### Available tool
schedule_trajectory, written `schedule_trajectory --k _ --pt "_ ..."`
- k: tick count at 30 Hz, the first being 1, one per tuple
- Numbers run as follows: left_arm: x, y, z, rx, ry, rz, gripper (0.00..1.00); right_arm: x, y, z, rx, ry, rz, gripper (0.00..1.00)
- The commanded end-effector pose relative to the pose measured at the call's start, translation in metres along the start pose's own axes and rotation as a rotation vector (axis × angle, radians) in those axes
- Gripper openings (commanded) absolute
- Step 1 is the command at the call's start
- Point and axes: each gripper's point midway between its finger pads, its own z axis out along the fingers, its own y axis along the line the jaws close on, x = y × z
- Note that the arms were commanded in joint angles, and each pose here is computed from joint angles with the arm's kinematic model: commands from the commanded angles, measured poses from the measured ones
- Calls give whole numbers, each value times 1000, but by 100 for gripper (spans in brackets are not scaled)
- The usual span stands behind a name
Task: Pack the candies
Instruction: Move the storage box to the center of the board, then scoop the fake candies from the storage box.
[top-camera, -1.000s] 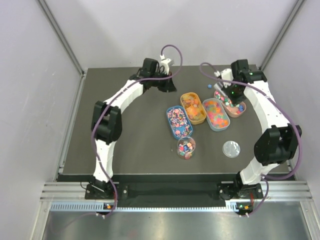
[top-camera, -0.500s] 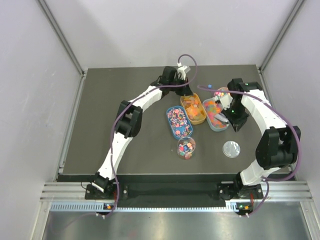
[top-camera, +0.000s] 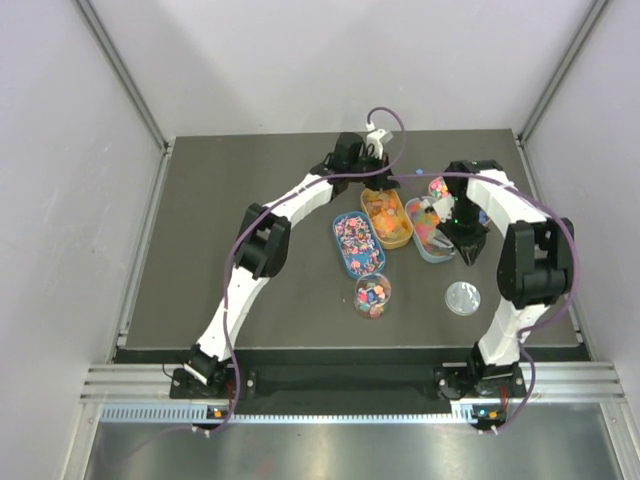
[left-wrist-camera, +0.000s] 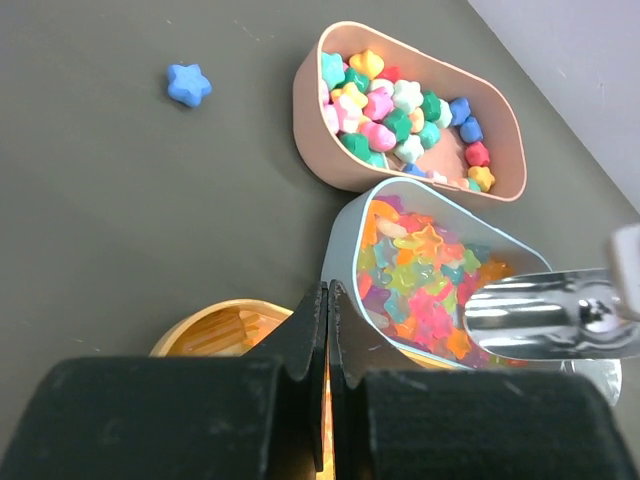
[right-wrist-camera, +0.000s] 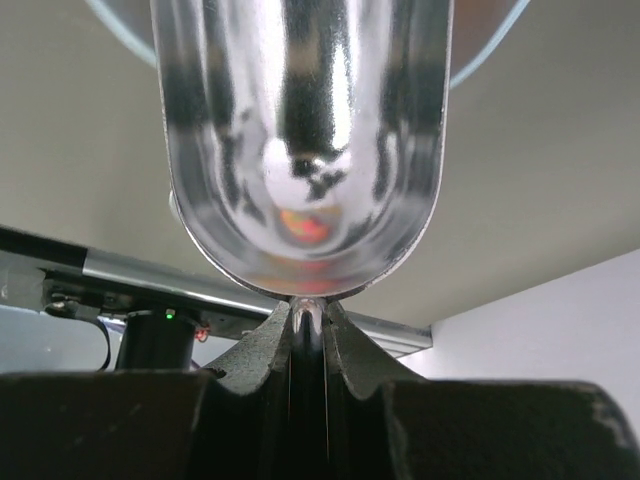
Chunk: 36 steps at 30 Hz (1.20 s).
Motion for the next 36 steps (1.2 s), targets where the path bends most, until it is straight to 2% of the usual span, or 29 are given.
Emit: schedule_trajectory --k 1,9,17,24,30,36 --pt "-16 -7 -1 23 -49 30 0 -14 -9 -8 33 -11 8 0" --pt "-15 -4 24 37 -103 94 0 -30 -8 1 43 22 -23 0" --pt "13 -6 51 58 -72 97 0 -44 -7 2 64 14 -42 0" --pt "25 -6 55 80 -50 79 0 -60 -10 8 59 -1 -29 0" --pt "44 -22 56 137 20 53 0 -78 -1 16 6 -29 6 0" --pt "60 -38 60 171 59 42 0 -81 30 25 -142 -56 47 0"
